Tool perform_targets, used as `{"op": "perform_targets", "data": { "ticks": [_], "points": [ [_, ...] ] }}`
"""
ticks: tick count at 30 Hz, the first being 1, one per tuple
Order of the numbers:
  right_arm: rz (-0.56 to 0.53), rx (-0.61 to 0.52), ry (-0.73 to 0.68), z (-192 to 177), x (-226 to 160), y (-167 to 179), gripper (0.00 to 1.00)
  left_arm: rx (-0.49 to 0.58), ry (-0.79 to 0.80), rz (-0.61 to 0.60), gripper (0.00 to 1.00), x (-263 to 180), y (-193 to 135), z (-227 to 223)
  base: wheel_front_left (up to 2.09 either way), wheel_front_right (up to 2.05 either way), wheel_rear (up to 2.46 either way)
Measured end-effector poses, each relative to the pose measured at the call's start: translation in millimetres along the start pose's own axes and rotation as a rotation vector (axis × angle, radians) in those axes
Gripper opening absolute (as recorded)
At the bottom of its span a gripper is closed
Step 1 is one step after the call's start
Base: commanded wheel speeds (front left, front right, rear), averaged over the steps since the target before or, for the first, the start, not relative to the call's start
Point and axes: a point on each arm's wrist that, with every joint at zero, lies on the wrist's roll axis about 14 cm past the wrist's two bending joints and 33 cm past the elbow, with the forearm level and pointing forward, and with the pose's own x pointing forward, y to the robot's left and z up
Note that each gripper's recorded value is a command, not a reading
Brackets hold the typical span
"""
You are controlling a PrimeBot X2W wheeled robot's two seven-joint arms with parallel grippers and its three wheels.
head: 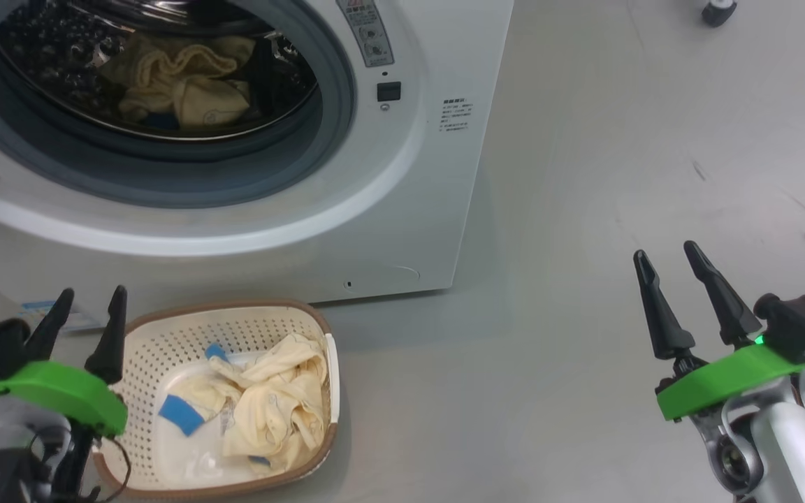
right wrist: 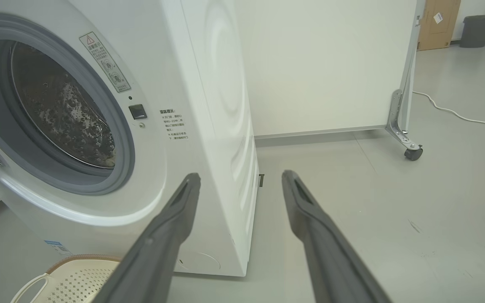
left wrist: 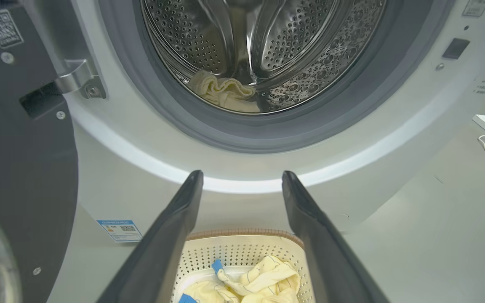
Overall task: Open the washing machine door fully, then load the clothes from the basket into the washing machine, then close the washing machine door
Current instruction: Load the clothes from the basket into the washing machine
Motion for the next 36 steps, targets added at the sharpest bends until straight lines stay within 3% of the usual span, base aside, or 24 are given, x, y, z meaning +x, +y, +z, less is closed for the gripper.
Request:
{"op": "perform_targets", "data": {
  "ticks": [18, 36],
  "points": [
    [-0.02, 0.013, -0.031, 10, -38, -3, 1.0, -0.043, -0.089, 0.21, 1.0, -113, 29, 3, 0.0, 0.0, 0.0],
    [0.015, 0.002, -0.011, 4, -45, 5, 1.0, -0.035, -0.155, 0.291, 1.0, -155, 43, 11, 0.0, 0.0, 0.0]
  ]
}}
